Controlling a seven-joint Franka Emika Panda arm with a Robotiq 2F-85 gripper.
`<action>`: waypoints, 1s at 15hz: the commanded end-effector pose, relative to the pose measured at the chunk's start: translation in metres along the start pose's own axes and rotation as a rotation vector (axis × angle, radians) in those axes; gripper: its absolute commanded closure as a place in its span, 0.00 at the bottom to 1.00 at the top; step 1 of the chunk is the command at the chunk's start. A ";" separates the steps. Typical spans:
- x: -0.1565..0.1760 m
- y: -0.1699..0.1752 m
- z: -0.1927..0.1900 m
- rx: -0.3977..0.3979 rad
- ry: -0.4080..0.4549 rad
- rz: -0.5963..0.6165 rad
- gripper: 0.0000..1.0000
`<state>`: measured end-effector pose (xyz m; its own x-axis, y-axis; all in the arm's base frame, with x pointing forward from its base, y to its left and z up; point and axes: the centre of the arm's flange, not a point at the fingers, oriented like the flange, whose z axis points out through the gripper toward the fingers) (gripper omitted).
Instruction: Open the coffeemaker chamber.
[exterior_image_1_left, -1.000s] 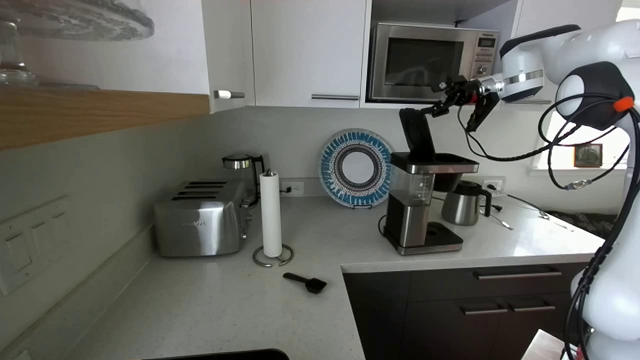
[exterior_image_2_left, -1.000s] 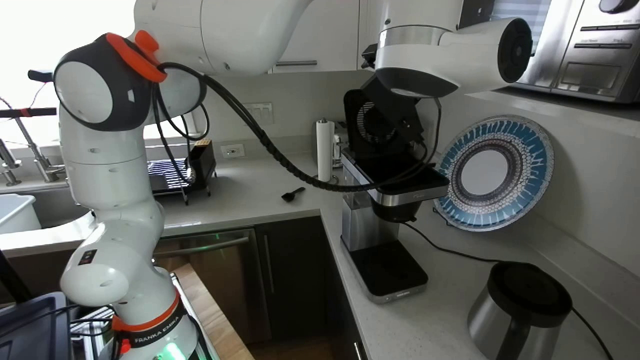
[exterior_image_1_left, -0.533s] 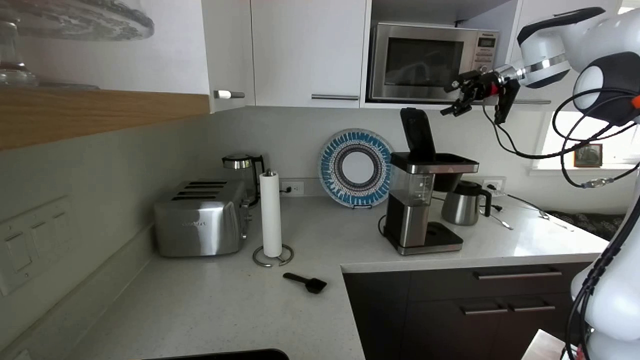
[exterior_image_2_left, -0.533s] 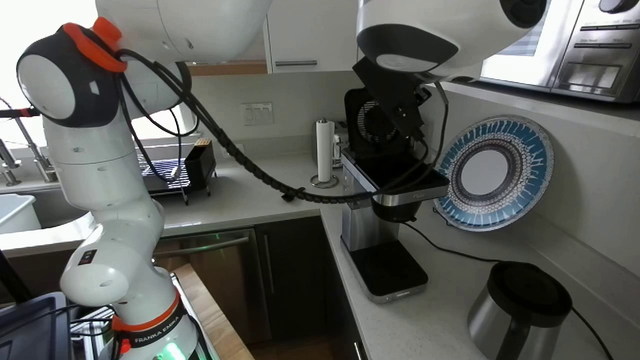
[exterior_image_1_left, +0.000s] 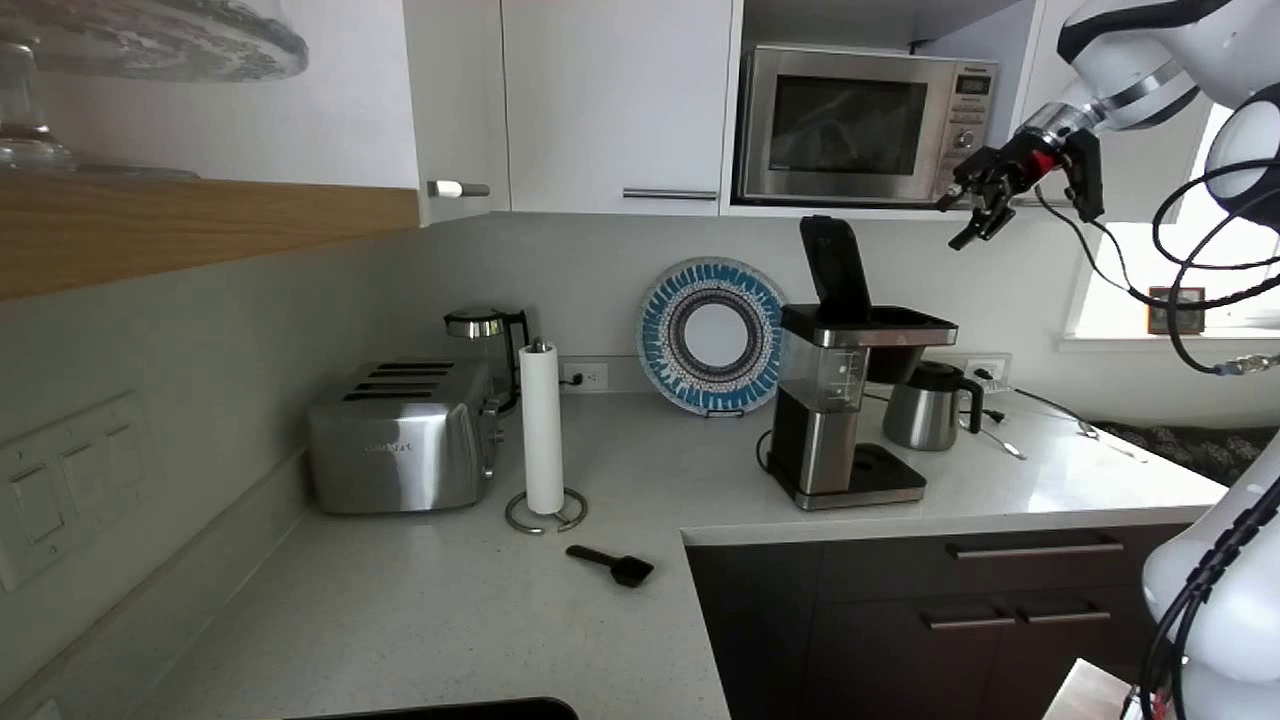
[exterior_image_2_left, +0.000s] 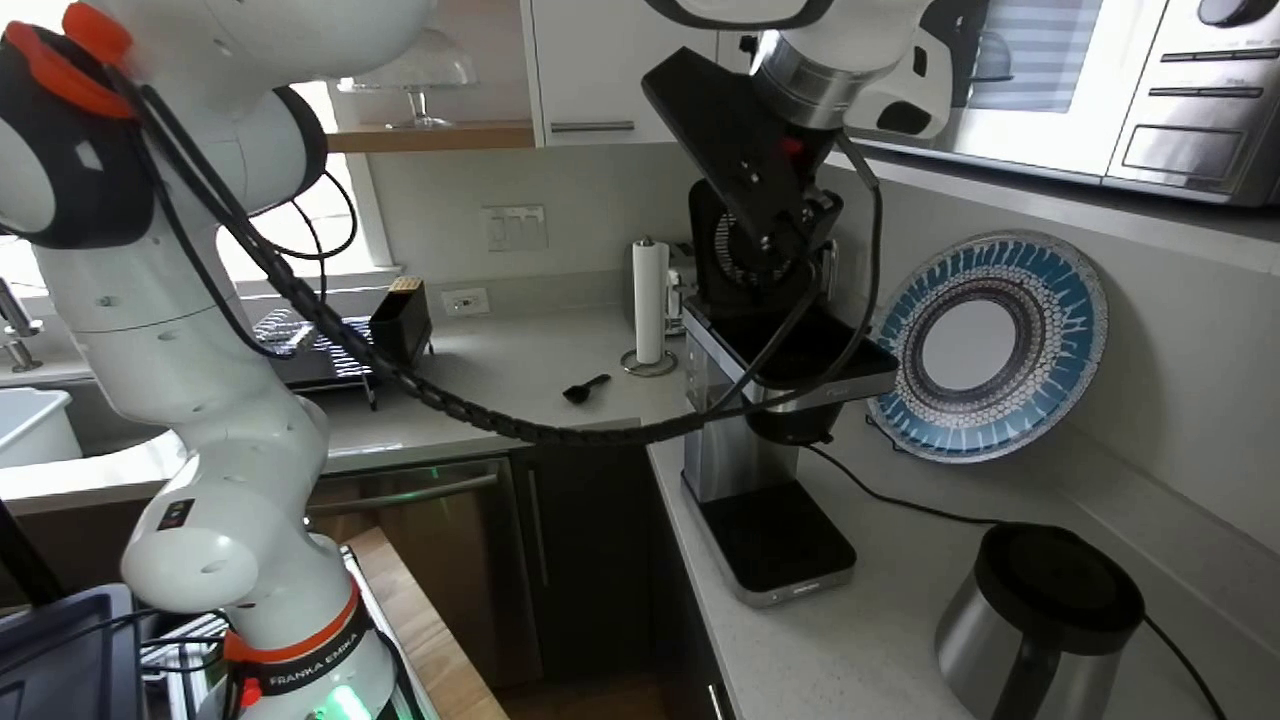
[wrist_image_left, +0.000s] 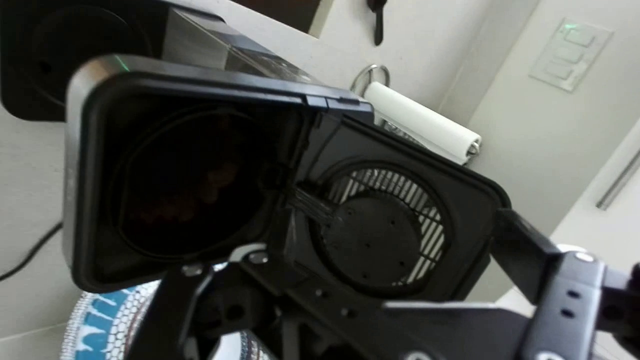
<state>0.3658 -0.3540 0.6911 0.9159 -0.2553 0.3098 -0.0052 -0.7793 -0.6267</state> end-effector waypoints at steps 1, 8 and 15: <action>-0.027 -0.020 0.008 -0.133 -0.064 0.050 0.00; -0.039 -0.070 0.018 -0.500 -0.027 0.131 0.00; -0.073 -0.119 0.037 -0.672 -0.070 0.162 0.00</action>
<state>0.3371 -0.2530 0.7290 0.9089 -0.3676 0.1967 -0.3489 -0.9290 -0.1237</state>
